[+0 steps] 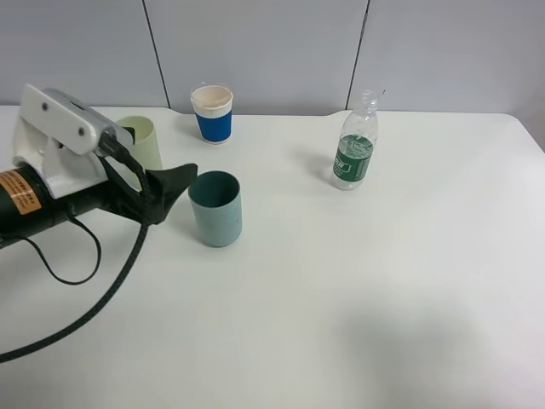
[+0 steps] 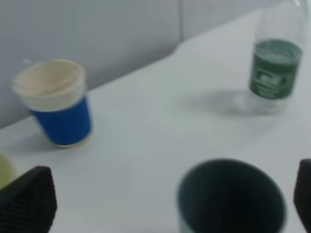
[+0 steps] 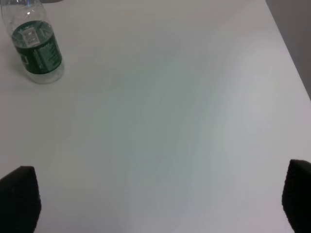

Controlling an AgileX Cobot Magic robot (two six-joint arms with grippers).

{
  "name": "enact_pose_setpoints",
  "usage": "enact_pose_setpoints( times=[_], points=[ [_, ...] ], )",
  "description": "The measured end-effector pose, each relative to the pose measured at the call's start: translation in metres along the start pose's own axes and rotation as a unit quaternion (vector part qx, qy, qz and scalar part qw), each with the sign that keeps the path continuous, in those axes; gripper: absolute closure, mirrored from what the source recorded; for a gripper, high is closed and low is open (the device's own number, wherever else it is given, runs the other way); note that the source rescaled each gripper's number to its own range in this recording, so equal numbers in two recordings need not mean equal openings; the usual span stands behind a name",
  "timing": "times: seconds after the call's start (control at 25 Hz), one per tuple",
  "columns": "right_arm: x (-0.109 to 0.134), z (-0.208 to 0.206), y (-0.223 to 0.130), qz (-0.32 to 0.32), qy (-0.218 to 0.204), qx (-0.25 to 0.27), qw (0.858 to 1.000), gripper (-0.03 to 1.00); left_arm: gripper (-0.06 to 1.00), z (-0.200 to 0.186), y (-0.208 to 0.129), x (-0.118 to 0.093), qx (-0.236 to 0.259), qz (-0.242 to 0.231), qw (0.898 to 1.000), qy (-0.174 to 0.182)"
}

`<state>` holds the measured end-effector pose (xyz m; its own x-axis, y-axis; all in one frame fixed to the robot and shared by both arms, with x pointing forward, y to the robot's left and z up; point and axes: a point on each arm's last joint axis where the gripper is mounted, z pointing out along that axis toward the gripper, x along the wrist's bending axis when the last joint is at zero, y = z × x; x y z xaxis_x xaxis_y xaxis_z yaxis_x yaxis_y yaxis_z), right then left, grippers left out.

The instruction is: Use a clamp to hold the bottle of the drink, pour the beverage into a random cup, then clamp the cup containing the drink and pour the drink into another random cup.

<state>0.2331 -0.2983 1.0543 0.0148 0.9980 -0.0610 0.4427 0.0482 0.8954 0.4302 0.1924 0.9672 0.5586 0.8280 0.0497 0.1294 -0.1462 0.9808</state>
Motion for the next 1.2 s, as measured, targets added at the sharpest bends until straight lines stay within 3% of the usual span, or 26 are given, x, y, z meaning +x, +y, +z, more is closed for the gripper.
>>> enact_pose_setpoints(
  times=[0.32,0.56,0.68,0.88,1.2],
  points=[
    [0.0,0.0,0.0,0.0,0.0,0.0,1.0,-0.03,-0.04,-0.042,0.037,0.009,-0.015,-0.017,0.998,0.059],
    [0.0,0.0,0.0,0.0,0.0,0.0,1.0,-0.03,-0.04,-0.066,0.08,0.01,0.05,0.028,0.997,0.055],
    [0.0,0.0,0.0,0.0,0.0,0.0,1.0,-0.03,-0.04,-0.082,0.099,0.017,0.088,0.052,0.992,0.074],
    [0.0,0.0,0.0,0.0,0.0,0.0,1.0,-0.03,-0.04,-0.117,0.116,0.033,0.121,0.027,0.98,0.157],
    [0.0,0.0,0.0,0.0,0.0,0.0,1.0,-0.03,-0.04,-0.177,0.115,0.038,0.091,-0.031,0.957,0.274]
  ],
)
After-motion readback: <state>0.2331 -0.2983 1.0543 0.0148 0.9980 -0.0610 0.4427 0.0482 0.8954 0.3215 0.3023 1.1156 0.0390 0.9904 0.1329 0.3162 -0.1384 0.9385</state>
